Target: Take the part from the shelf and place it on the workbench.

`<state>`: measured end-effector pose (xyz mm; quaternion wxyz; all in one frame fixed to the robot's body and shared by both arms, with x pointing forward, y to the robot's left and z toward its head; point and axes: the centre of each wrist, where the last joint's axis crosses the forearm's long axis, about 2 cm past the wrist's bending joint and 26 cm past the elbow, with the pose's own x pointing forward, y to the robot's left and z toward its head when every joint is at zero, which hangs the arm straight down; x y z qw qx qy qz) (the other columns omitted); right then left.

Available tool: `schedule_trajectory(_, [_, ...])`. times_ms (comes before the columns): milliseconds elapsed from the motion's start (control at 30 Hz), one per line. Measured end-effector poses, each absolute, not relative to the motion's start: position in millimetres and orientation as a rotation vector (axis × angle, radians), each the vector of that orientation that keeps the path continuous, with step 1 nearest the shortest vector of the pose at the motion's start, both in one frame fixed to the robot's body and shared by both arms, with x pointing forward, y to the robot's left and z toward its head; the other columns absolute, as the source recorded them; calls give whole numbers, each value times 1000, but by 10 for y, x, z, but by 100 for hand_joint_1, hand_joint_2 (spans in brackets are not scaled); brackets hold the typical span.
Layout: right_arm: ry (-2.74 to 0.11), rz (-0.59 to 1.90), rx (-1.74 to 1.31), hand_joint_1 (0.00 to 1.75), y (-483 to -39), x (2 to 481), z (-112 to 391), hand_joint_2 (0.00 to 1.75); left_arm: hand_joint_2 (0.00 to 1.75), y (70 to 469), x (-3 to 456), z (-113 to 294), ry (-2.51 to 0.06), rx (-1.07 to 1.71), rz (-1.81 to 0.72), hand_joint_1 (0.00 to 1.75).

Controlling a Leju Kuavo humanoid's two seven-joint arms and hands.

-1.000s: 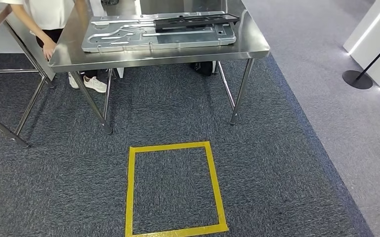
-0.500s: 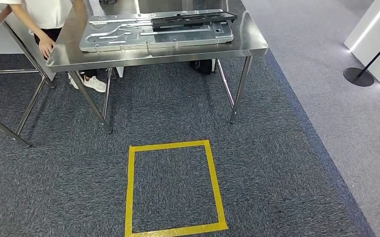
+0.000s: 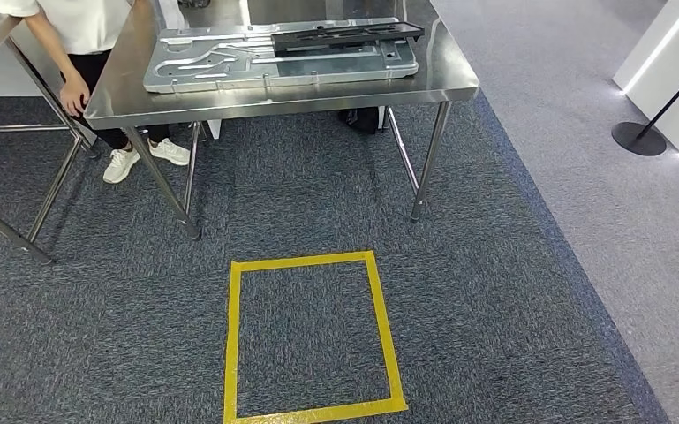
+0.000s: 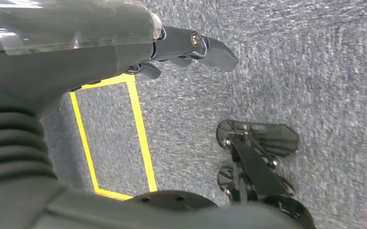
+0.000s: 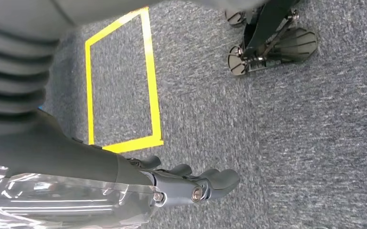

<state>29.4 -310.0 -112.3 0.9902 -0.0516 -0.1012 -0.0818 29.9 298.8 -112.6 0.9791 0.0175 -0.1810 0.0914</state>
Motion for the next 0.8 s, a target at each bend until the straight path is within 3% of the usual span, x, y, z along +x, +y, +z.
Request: schedule_trajectory(800, [-240,-74,-65,0,-3053,166,-1118,0,0,2979,143,-1121,-289,30,85,0])
